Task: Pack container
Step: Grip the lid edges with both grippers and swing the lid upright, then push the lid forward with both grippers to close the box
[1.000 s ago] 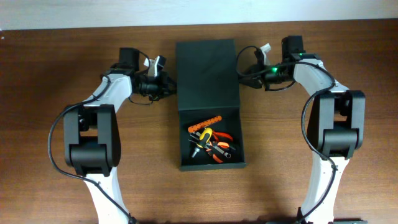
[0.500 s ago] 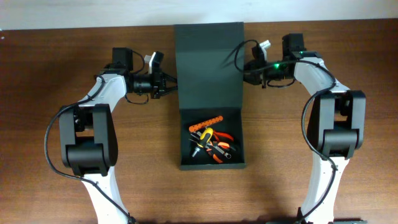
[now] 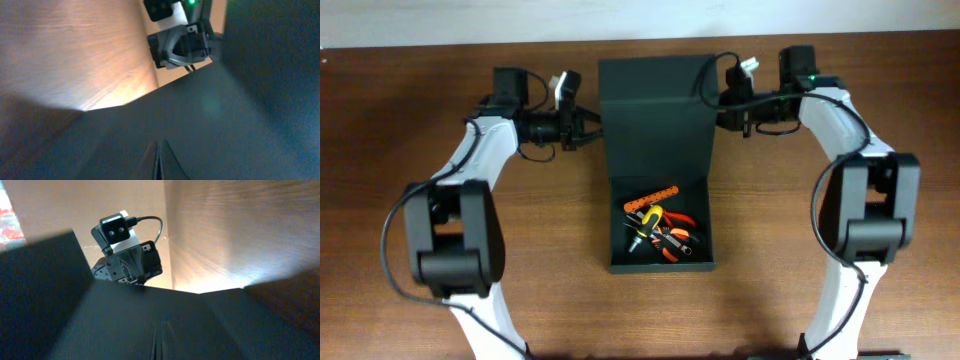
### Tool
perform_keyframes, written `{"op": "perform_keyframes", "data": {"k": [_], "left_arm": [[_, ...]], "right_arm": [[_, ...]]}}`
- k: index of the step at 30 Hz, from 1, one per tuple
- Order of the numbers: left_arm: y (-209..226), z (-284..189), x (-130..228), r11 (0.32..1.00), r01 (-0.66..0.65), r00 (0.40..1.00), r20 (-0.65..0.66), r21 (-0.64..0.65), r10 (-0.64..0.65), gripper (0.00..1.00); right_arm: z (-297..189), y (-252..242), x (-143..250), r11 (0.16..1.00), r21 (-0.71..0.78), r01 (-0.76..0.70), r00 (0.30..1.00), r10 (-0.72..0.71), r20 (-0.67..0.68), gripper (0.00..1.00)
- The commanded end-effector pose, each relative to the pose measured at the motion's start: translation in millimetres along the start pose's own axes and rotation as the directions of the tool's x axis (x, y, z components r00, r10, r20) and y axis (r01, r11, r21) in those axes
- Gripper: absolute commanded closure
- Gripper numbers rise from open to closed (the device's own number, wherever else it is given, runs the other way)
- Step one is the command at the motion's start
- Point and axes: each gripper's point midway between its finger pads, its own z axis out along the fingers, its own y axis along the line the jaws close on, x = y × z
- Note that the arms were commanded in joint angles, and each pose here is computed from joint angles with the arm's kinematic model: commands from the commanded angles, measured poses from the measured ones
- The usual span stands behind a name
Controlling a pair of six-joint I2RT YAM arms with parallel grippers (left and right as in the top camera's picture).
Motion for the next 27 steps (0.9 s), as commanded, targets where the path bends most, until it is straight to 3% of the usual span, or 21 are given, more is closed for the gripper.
{"op": "perform_keyframes", "data": {"k": [1,12,16,22,27], "left_arm": [[-53,-5,5,0.993,-0.102,0.995,-0.003,0.057,0.103,0.98],[-91,-12,34,0.991,-0.121,0.992,-0.017,0.049,0.122,0.98],[-85,-15,58,0.995,-0.083,0.995,-0.053,-0.060,0.080,0.98],[-93,-18,81,0.992,-0.097,0.992,-0.093,-0.082,0.090,0.98],[-60,-26,89,0.953,-0.111,0.986,-0.148,-0.282,0.071,0.98]], "right_arm": [[-5,52,13,0.994,-0.039,0.106,0.994,-0.106,-0.004,0.96],[-15,73,57,0.992,0.094,0.090,0.996,-0.090,0.003,0.96],[-22,66,84,0.973,0.215,0.082,0.997,-0.080,-0.020,0.96],[-26,76,106,0.966,0.232,0.113,0.993,-0.104,-0.051,0.96],[-33,59,105,0.925,0.357,0.128,0.992,-0.118,-0.048,0.96]]}}
